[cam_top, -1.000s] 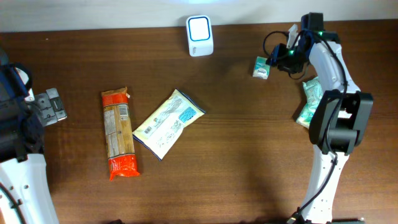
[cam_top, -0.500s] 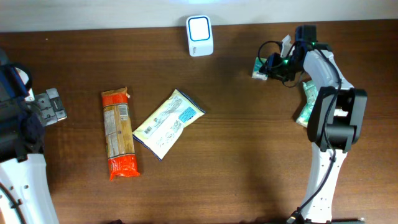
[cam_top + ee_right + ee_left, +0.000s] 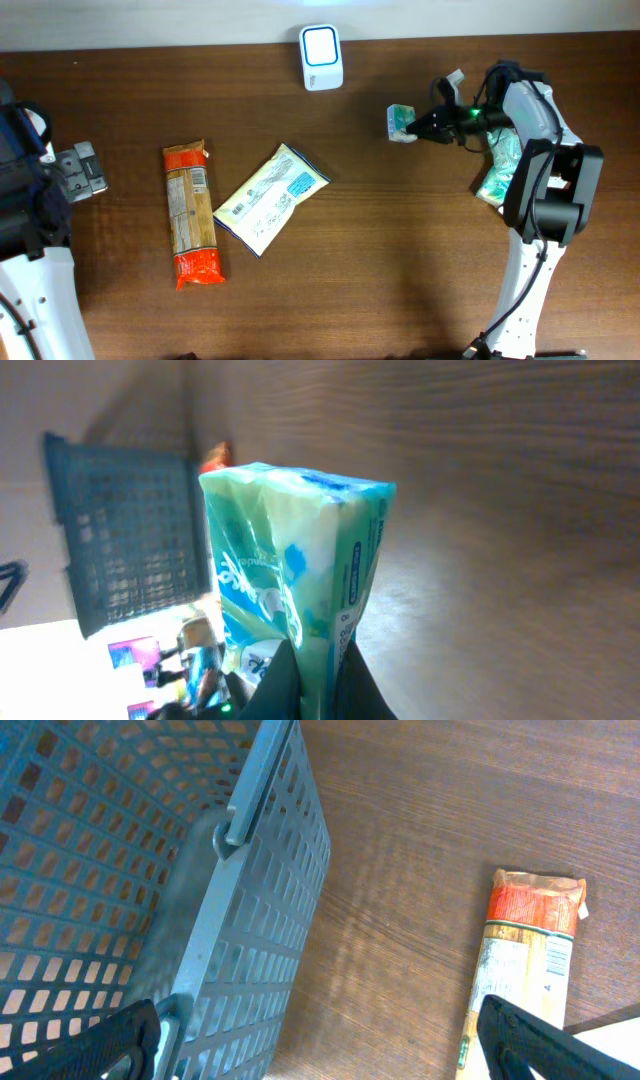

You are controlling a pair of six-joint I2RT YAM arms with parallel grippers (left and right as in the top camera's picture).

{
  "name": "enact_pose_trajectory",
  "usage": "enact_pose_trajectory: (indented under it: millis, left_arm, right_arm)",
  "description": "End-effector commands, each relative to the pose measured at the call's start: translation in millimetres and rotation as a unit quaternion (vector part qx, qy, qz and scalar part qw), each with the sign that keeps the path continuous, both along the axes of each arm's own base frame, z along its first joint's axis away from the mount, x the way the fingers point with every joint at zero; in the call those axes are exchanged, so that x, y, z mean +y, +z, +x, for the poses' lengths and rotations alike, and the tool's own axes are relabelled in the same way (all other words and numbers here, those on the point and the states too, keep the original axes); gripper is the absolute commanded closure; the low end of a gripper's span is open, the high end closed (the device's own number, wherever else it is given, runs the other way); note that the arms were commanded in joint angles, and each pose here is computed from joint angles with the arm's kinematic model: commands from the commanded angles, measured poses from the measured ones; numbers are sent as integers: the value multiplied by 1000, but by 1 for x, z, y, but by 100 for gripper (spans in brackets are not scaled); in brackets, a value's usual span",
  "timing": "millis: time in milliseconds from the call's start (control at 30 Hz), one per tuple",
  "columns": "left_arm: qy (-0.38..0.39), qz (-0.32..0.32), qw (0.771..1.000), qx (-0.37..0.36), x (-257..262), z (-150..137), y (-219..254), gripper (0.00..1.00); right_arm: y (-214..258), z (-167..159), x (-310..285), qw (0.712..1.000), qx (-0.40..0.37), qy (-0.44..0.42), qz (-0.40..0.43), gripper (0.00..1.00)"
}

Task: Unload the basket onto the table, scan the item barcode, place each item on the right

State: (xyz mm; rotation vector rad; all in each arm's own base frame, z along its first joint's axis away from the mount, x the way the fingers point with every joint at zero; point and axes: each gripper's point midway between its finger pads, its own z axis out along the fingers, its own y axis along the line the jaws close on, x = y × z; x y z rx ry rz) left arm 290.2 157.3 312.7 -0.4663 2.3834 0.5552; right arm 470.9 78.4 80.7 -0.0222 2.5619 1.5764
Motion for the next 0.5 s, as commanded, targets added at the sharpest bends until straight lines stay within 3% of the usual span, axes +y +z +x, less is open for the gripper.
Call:
enact_pose_trajectory:
  millis: [0,133,267,333,400,433,467]
  left_arm:
    - [-1,7,1000,-1,2,-1,4,1]
    - [-1,7,1000,-1,2,-1,4,1]
    - [0,7,1000,-1,2,-1,4,1]
    - [-1,7,1000,-1,2,-1,4,1]
    - [-1,7,1000,-1,2,-1,4,1]
    - [-1,7,1000,-1,2,-1,4,1]
    - [-1,7,1000,-1,2,-1,4,1]
  right_arm:
    - [75,-1,17,989,-98,22,110,96]
    - [91,-3,28,987,-97,31,123,96]
    - [40,-19,38,994,-53,87,-28,96]
    - [12,-21,33,983,-13,97,-153,96]
    - [0,-11,13,948,10,74,-309,96]
    - [2,0,-4,908,12,39,-417,96]
    - [13,10,-28,845,9,-13,-534,96]
